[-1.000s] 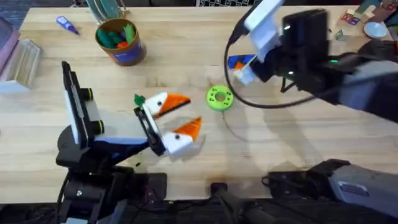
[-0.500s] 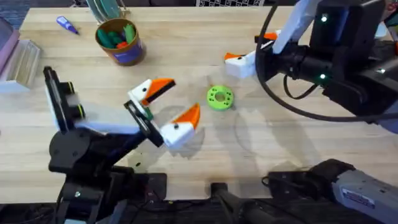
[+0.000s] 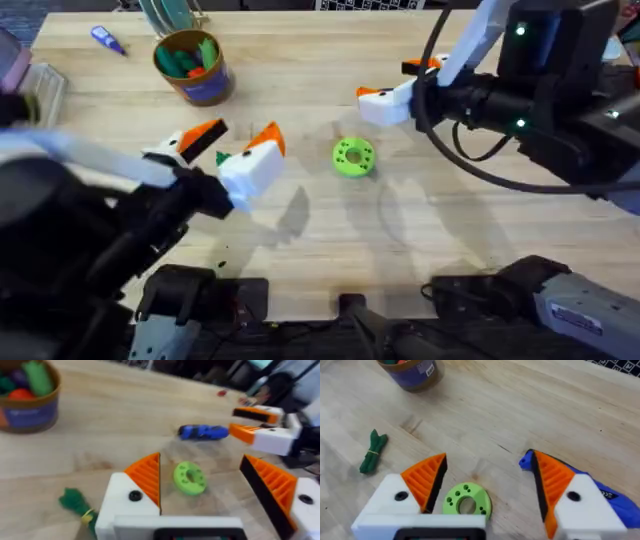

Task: Pick up the gripper from the table and insert it into the empty holder that is missing its gripper. Then pick up a screw, insert it into the mounting hole, and use the screwdriver to tighten it. Finally, clean up the table by picking up the vegetable and placing it into the bucket.

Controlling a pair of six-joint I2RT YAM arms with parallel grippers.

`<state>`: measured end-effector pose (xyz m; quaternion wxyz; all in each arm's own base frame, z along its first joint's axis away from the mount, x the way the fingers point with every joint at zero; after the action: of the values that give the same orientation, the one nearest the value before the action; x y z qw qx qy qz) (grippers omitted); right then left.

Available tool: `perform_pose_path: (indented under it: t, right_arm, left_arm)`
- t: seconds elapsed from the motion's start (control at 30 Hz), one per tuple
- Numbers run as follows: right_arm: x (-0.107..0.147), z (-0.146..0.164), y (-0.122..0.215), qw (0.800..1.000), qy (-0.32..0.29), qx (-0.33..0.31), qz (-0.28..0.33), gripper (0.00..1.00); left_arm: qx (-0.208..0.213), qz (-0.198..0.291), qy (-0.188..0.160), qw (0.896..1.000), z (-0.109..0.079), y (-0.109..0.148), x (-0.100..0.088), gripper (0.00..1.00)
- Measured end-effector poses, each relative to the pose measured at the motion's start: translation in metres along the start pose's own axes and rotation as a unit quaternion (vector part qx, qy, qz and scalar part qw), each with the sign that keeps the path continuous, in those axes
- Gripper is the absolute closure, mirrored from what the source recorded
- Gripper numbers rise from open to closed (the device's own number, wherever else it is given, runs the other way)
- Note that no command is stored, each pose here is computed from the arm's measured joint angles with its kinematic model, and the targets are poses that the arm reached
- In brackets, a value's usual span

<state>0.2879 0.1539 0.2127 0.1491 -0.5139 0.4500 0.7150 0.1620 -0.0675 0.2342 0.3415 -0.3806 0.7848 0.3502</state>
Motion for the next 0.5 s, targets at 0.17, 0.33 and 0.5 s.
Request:
perform_pose_path:
  t: [0.17,0.33,0.5]
  right_arm:
    - [0.000,0.000,0.000,1.000,-0.002,-0.001,0.000,0.010]
    - [0.000,0.000,0.000,1.000,-0.002,-0.001,0.000,0.010]
    - [0.000,0.000,0.000,1.000,-0.002,-0.001,0.000,0.010]
  left_arm:
    - [-0.078,0.059,0.011,0.995,0.017,-0.013,-0.005,0.015]
    - [-0.155,0.154,0.034,0.975,0.040,-0.027,0.010,0.016]
    - [-0.195,0.212,0.047,0.956,0.054,-0.043,0.013,0.016]
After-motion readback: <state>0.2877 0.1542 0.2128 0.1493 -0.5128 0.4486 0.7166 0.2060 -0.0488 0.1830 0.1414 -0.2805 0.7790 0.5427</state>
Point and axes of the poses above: each hand's point on the last joint's axis, 136 mm out from that joint toward the fingers, its own y axis back along the fingers, its own z axis along the line the jaws close on, x = y × z, the point moved 4 cm from there along y, back along the fingers, and after that the axes turned 5 degrees about y, right-handed, at the moved point
